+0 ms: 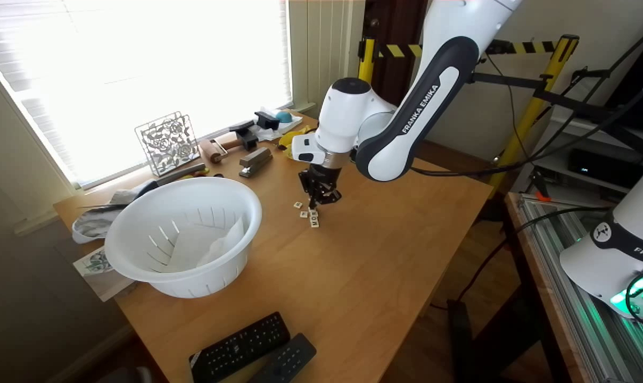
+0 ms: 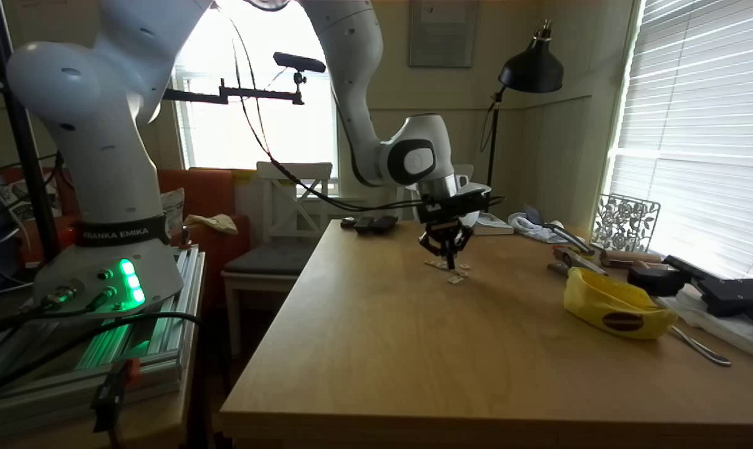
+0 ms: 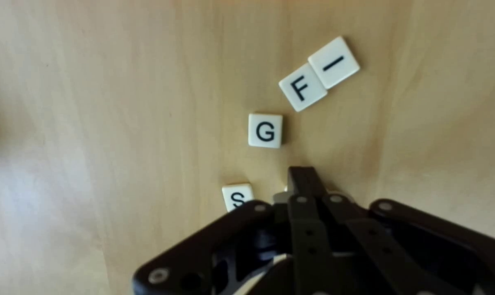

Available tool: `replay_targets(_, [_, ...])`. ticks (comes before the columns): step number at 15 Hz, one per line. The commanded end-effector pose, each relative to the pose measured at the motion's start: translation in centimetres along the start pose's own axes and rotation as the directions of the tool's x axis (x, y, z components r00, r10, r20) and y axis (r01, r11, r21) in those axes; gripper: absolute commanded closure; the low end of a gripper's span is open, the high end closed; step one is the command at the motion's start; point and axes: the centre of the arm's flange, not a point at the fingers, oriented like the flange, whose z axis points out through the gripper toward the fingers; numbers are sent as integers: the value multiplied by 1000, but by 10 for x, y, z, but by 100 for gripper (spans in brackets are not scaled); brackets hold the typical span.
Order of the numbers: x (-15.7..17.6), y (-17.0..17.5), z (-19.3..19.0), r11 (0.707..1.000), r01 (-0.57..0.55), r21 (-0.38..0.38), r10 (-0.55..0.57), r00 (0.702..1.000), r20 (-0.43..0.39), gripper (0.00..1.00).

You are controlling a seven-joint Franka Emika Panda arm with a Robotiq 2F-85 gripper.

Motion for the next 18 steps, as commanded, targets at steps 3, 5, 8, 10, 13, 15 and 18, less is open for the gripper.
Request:
replay_targets(3, [-11, -22, 8, 1000, 16, 12, -16, 999, 34, 100])
replay_targets(5, [-12, -23, 7, 1000, 18, 13, -18, 999, 38, 100])
replay_targets(8, [-12, -23, 7, 1000, 19, 11, -20, 999, 40, 100])
replay_targets(10, [-11, -22, 8, 1000, 16, 8, -16, 999, 40, 100])
replay_targets(13, [-10, -21, 9, 1000, 7, 0, -7, 999, 34, 100])
replay_targets(15, [-10, -20, 10, 1000, 0, -8, 0, 1000, 30, 100])
replay_targets(18, [-10, -20, 10, 1000, -9, -17, 9, 1000, 23, 100])
